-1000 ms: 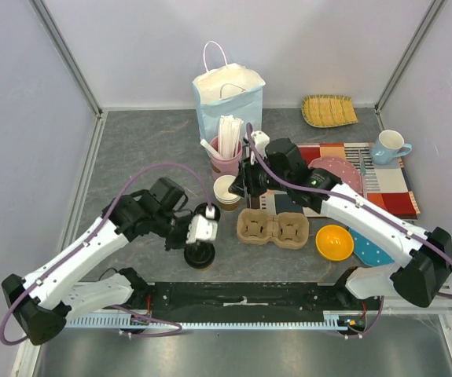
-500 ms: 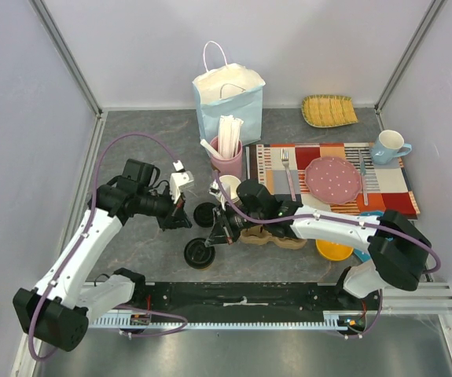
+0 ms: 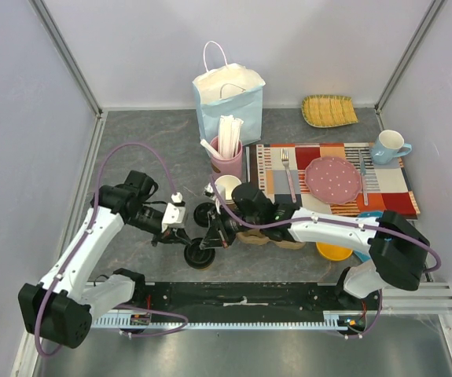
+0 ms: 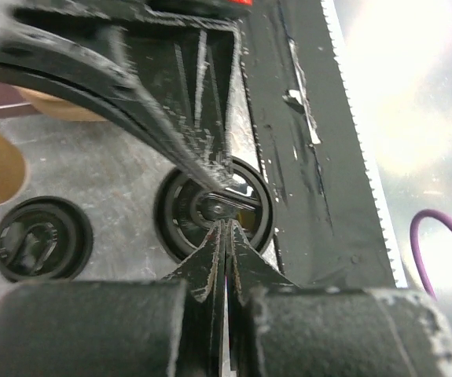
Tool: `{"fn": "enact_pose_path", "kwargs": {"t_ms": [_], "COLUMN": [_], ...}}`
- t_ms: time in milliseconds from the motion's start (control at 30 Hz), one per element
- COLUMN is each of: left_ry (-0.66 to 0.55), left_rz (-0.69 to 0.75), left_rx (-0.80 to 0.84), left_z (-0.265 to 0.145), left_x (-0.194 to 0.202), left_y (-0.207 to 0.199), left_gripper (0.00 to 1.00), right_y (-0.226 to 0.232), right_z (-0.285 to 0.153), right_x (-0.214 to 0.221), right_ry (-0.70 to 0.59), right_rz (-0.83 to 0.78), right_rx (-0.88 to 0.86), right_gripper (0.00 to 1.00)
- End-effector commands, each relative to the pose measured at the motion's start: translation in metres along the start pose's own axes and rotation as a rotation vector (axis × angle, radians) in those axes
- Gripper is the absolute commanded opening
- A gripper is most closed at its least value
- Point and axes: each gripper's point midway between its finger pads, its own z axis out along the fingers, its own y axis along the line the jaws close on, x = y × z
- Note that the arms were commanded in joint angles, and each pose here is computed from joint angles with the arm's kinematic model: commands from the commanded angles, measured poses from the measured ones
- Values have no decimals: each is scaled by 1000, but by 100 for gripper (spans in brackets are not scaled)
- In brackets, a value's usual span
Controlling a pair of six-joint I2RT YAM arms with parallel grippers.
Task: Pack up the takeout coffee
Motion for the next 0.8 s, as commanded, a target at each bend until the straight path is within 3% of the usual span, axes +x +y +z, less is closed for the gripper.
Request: {"fn": "enact_pose_path", "kwargs": {"t_ms": [0,167,267,367,633,767], "left_ry": [-16,115,91,57,-22,-23], "left_rz": [109,98,107,70,144,143], "left_rx": [91,43,21,21,16,-6], "left_z": [17,28,31,29,12,14], "left_x": [24,72,69,57,9,8], "left_y": [-15,-3,4,2,-1,12], "left_gripper": [2,2,2,2,2,2], "right_y": [-6,-45,-50,-46,-8,7], "right_z": [14,28,23,17,12,7], "right_x": [1,51,54,48,-2,-23], "right_ry": [-27,89,86,84,28,-11], "right_rz": [4,84,86,71,-29,-58], "right_rx": [-10,54,77,84,5,-12], "right_gripper": [0,0,0,0,0,0]}}
